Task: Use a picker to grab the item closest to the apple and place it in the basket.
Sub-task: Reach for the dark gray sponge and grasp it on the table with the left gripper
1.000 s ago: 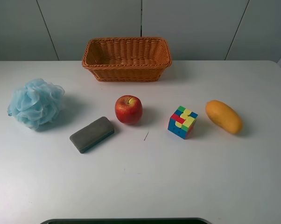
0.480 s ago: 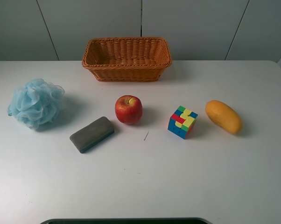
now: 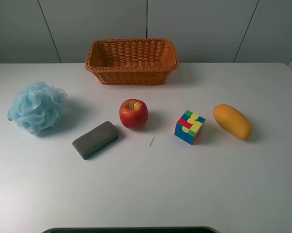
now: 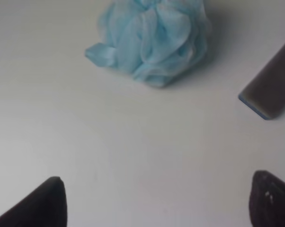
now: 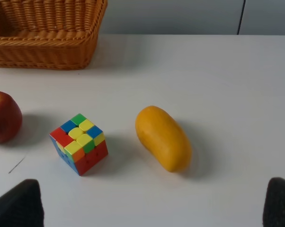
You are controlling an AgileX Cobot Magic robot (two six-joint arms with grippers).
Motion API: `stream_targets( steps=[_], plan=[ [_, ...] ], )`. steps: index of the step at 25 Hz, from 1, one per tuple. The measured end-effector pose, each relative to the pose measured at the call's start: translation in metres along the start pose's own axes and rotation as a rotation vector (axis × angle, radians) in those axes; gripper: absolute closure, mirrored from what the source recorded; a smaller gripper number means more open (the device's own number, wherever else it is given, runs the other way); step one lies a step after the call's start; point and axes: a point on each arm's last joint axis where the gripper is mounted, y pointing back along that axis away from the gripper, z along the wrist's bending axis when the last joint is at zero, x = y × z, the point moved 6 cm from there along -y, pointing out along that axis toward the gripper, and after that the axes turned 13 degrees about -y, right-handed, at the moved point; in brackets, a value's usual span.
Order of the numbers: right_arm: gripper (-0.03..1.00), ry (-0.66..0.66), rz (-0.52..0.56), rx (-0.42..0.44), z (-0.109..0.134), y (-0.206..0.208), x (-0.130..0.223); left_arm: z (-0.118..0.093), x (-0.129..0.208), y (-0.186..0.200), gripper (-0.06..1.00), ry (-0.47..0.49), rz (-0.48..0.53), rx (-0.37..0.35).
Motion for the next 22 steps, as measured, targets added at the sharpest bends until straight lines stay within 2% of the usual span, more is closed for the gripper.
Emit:
stream_targets(
  steps=[4,10,16,22],
  plan=[
    [0.27,0.0,0.0,0.0,0.0,0.0,0.0,-0.012,-0.027,-0.033,0.21,-0.094,0.093,0.106],
    [0.27,0.0,0.0,0.0,0.0,0.0,0.0,-0.05,-0.064,-0.093,0.21,-0.245,0.207,0.226],
    [0.27,0.0,0.0,0.0,0.0,0.0,0.0,-0.093,-0.082,-0.154,0.21,-0.406,0.285,0.297],
    [0.27,0.0,0.0,0.0,0.0,0.0,0.0,-0.125,-0.078,-0.203,0.21,-0.534,0.375,0.347]
  ],
)
